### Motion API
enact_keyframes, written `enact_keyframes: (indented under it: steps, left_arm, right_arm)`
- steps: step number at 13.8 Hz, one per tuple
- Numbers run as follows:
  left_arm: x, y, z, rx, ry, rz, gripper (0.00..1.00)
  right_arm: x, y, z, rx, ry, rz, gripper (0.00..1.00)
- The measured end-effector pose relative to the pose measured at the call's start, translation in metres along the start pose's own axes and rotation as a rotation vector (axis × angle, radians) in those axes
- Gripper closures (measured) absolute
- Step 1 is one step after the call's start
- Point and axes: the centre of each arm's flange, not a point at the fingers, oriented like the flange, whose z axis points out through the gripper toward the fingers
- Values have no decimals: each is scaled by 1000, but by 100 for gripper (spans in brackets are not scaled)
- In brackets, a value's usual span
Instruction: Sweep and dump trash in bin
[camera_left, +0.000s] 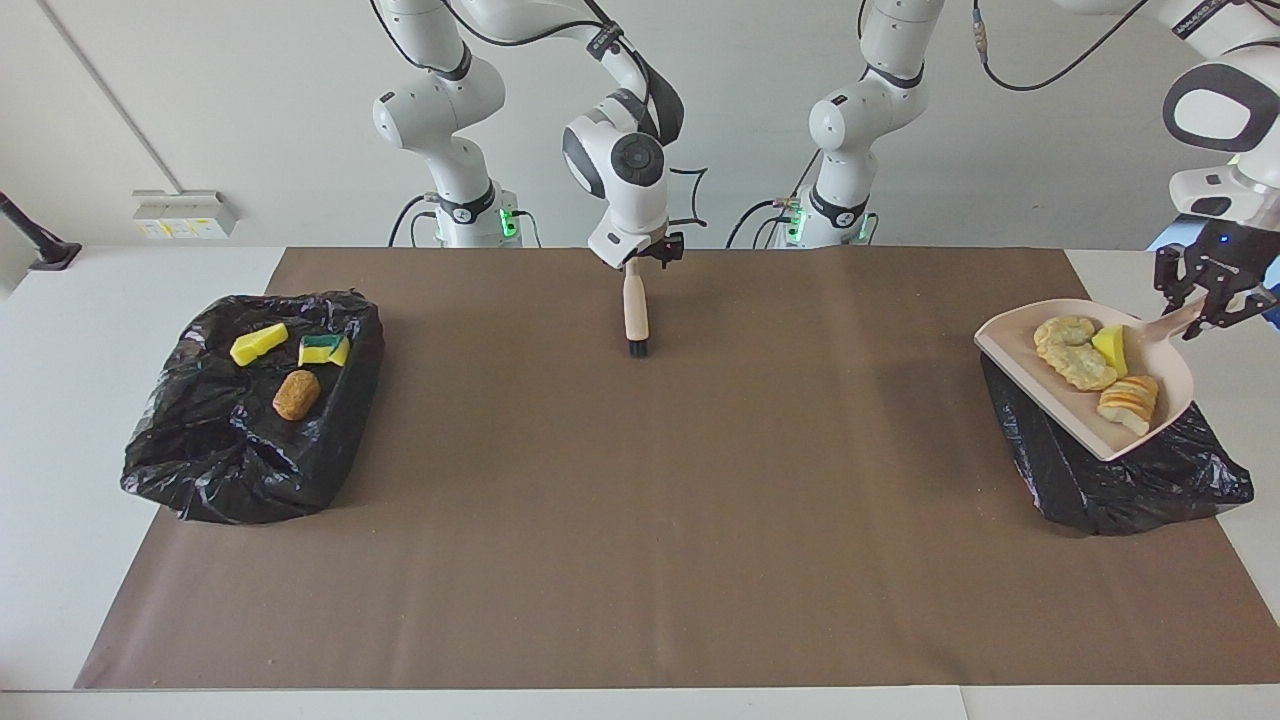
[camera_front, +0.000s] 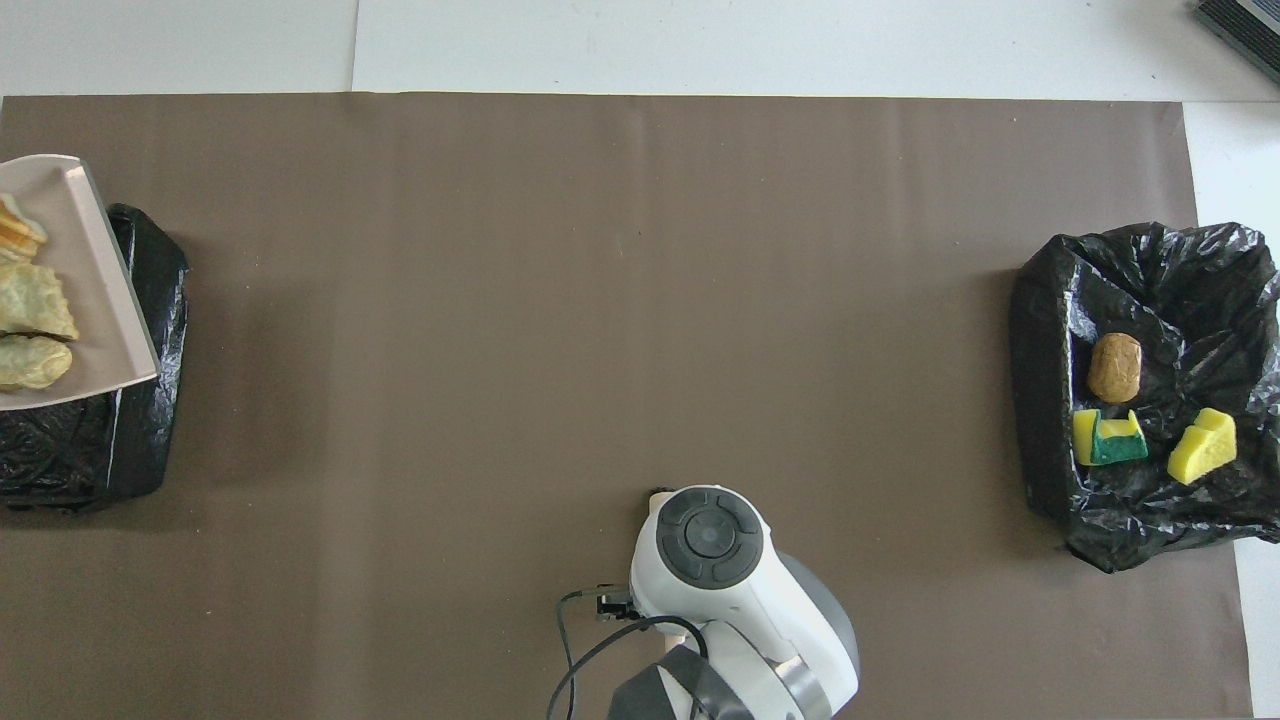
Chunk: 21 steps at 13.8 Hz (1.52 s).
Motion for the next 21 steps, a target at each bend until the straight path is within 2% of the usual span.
enact_keyframes:
  steps: [3,4,6,9,12,16,20,21]
  left_arm:
    - [-32,-16,-11,38,-26,-23,68]
    - [-36,-23,-10,44,-61,-5,68]
    - [-39,-34,-9,65,-163,53,68]
    - [-43,-41,-5,76,-306,142,68]
    - [-44,-44,7,61,-384,201,68]
    - [-28,-46,19,45,-490,285,68]
    - [-30,-39,25,23,-531,303,68]
    - [-32,-38,24,18,-559,318,68]
  right_arm:
    - [46,35,-70,-7,151,19,0]
    - [57,46,-94,-14,189,13,0]
    - [69,67,-133,-30,217,-25,0]
    - [76,109,-188,-38,216,-60,0]
    - [67,154,-243,-40,231,-91,0]
    - [39,207,-287,-41,249,-87,0]
    - [15,254,-334,-40,276,-8,0]
    - [9,268,-346,-43,282,6,0]
